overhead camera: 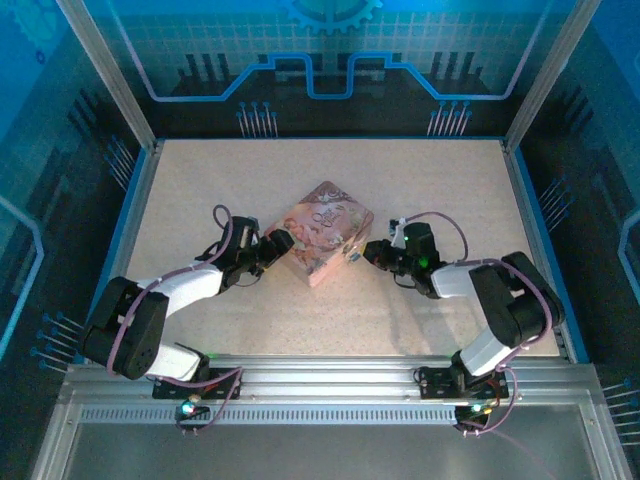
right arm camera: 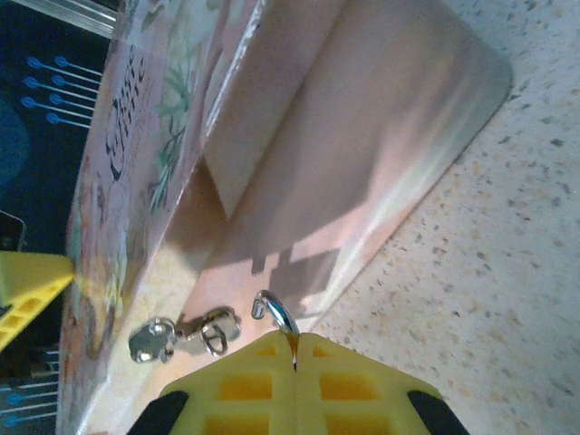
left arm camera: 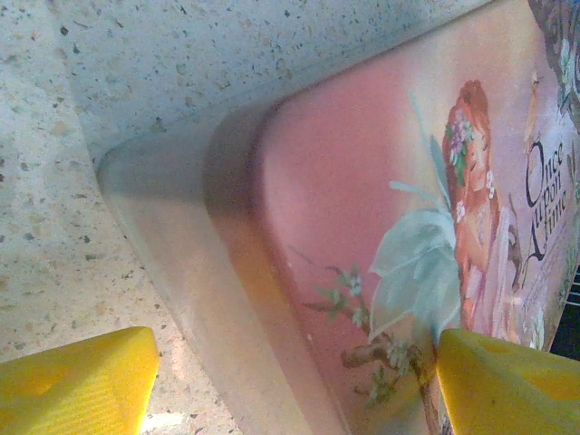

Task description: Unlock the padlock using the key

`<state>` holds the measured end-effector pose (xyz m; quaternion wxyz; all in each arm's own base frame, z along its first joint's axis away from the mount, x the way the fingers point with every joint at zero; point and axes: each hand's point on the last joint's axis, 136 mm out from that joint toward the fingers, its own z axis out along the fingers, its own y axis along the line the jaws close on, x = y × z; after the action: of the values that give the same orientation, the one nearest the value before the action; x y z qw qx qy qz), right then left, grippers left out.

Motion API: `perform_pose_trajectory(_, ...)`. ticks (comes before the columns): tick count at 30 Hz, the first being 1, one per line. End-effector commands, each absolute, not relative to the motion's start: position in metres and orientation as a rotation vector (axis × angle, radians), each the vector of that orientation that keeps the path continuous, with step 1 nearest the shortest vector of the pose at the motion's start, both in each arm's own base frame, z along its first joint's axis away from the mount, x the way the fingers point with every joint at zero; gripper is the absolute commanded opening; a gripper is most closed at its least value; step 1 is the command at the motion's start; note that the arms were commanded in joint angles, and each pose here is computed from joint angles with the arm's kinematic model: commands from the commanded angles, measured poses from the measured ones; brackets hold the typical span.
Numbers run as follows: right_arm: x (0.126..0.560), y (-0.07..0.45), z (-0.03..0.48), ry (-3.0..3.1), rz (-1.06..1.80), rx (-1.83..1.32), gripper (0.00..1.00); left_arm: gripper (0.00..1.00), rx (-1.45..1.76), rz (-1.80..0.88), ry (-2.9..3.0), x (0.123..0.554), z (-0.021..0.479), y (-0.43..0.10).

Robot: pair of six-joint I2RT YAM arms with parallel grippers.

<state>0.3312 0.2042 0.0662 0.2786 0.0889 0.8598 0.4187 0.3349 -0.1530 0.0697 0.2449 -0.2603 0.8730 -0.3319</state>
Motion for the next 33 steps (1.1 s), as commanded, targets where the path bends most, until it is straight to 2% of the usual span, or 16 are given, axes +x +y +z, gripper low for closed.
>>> perform_pose_trajectory(1, 0.325, 0.197, 0.088, 2.311, 1.031, 0.118, 0.00, 0.81, -0.756, -0.819, 2.463, 0.325, 0.047, -0.134)
perform_pose_trajectory(12, 0.238, 0.186, 0.087, 2.690, 0.881, -0.088, 0.00, 0.81, -0.664, -0.746, 2.417, 0.385, 0.070, -0.116)
perform_pose_trajectory(16, 0.213, 0.187, 0.070, 2.800, 0.878, -0.108, 0.00, 0.85, -0.571, -0.740, 2.368, 0.404, 0.100, -0.119)
perform_pose_trajectory(20, 0.210, 0.186, 0.054, 2.841, 0.865, -0.088, 0.00, 0.89, -0.498, -0.697, 2.315, 0.409, 0.135, -0.114)
perform_pose_trajectory(23, 0.216, 0.186, 0.049, 2.848, 0.840, -0.082, 0.09, 0.89, -0.464, -0.675, 2.287, 0.403, 0.155, -0.108)
perform_pose_trajectory(28, 0.238, 0.182, 0.061, 2.781, 0.809, -0.068, 0.31, 0.91, -0.464, -0.669, 2.222, 0.388, 0.184, -0.091)
perform_pose_trajectory(33, 0.260, 0.155, 0.091, 2.685, 0.684, -0.051, 0.42, 0.92, -0.478, -0.641, 2.176, 0.370, 0.200, -0.071)
